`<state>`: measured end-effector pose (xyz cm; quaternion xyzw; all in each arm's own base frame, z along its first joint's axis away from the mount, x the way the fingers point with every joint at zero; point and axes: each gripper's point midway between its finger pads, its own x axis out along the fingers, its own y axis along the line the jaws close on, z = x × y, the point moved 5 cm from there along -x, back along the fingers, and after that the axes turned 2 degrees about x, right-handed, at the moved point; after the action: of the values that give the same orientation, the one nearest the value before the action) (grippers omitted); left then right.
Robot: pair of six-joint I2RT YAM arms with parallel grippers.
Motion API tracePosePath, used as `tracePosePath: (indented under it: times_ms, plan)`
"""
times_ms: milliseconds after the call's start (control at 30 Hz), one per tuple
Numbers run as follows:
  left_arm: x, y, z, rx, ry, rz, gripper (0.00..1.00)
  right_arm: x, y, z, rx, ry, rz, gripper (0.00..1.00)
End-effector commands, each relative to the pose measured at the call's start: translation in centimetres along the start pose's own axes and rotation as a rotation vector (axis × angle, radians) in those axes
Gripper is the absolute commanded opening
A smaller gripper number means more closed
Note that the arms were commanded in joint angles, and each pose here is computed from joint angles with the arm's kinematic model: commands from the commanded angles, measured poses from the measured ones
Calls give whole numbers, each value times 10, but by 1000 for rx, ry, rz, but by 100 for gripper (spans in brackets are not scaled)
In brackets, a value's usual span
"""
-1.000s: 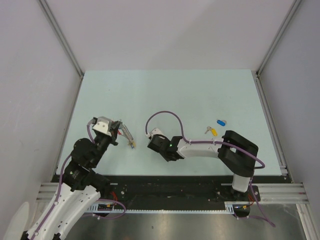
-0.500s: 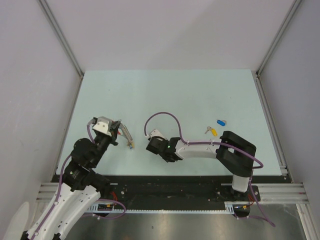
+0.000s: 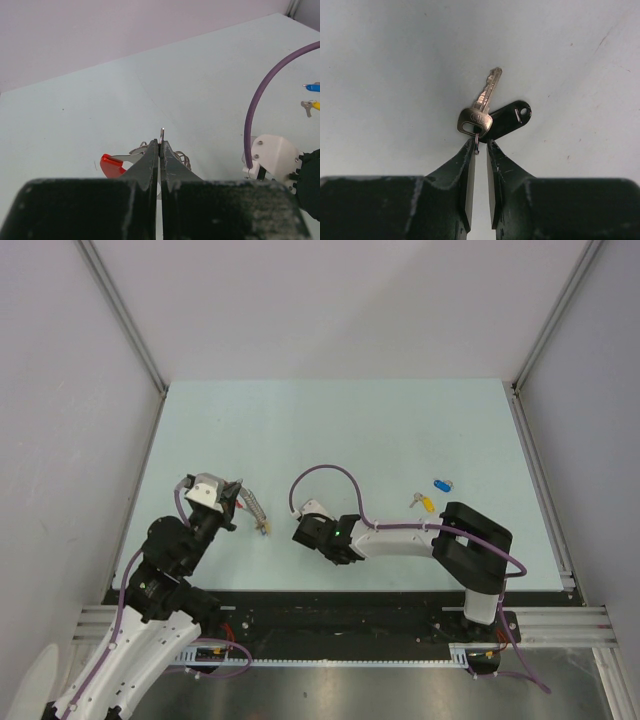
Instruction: Put the keys on the keyring
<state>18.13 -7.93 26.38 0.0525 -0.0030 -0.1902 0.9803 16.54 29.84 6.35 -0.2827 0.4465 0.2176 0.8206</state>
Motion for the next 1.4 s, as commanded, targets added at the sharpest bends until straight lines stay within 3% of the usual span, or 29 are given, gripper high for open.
tracePosePath:
  times_ms: [0, 467, 733, 900, 1367]
  plan:
    - [0, 0, 20, -18, -75, -6, 1, -9, -1, 16, 20, -46, -16, 19]
    - [1, -1, 21, -15, -71, -15, 0, -9, 0, 20, 12, -57, -17, 19]
    - [1, -2, 20, -10, -69, -22, 0, -10, -1, 20, 4, -54, -21, 0]
    - [1, -6, 20, -3, -73, -62, 1, -21, -7, 25, -2, -78, -24, 0]
    - [-3, -45, 41, 25, -179, -383, 0, -116, -54, 90, 49, -497, 37, 0]
